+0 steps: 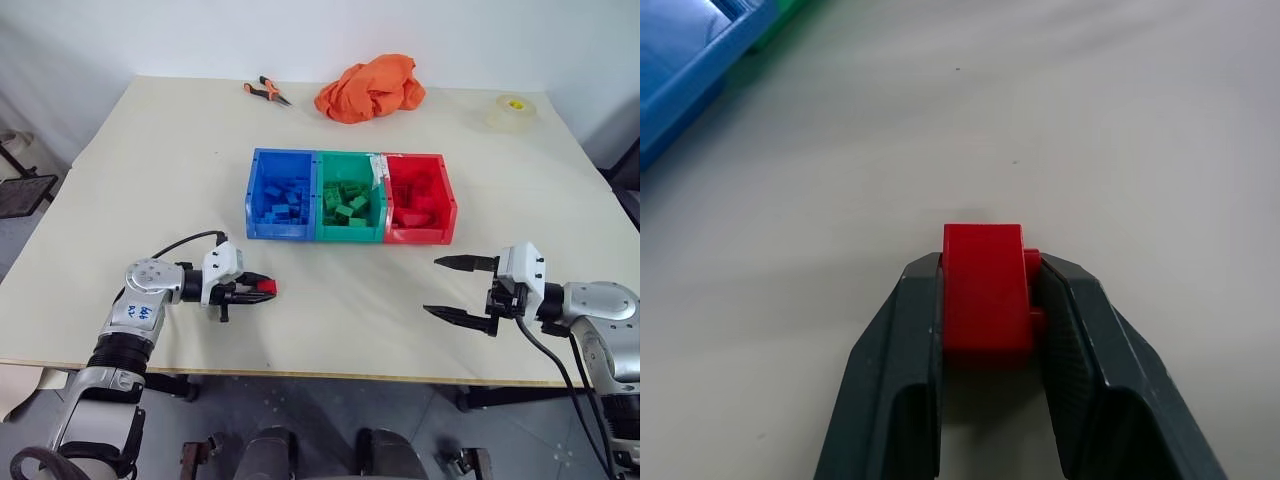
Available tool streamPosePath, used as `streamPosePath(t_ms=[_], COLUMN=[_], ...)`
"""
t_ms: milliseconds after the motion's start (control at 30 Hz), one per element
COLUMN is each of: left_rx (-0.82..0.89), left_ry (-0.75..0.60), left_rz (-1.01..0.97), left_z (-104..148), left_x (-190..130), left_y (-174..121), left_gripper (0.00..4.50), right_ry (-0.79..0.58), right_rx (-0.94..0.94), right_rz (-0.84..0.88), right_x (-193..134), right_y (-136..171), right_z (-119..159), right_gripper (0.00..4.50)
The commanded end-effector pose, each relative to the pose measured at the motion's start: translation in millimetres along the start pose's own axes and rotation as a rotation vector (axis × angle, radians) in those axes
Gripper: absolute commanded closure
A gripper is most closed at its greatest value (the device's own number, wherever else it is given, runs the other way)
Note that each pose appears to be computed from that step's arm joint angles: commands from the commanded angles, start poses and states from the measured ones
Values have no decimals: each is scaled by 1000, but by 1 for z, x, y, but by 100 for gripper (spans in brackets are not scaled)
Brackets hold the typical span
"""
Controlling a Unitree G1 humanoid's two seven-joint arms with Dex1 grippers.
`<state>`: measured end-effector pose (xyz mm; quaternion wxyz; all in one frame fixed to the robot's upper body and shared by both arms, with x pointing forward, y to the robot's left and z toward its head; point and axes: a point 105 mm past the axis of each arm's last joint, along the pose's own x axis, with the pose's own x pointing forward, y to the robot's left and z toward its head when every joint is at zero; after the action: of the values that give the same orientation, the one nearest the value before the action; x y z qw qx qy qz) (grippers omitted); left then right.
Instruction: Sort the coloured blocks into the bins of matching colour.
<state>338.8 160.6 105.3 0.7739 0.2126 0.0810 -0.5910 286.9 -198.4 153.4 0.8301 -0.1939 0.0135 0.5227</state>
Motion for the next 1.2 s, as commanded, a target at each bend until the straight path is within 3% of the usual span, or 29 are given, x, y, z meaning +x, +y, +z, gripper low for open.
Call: streamPosePath(t_ms=[33,300,533,833,1133,1200], left_rx=[67,82,31,-12,-10,-7], left_ry=[-92,-281,-391,-441,-470,-473], left_rz=[7,132,204,338,287,285], left_z=[35,115,173,217,221,219], left_x=[12,80,139,164,165,162], left_y=[12,49,60,68,63,64], left_gripper=[357,357,357,357,62,62], right_ry=[-24,-27,-29,-30,-18,-19], right_rx=[-45,-40,-32,-17,-13,-15], right_rz=[-37,-78,-117,-152,-168,-163], right_x=[-8,-12,-16,-19,-24,-22], right_y=[-6,-1,6,17,19,16], right_z=[13,11,10,8,6,6], right_gripper=[0,0,0,0,0,0])
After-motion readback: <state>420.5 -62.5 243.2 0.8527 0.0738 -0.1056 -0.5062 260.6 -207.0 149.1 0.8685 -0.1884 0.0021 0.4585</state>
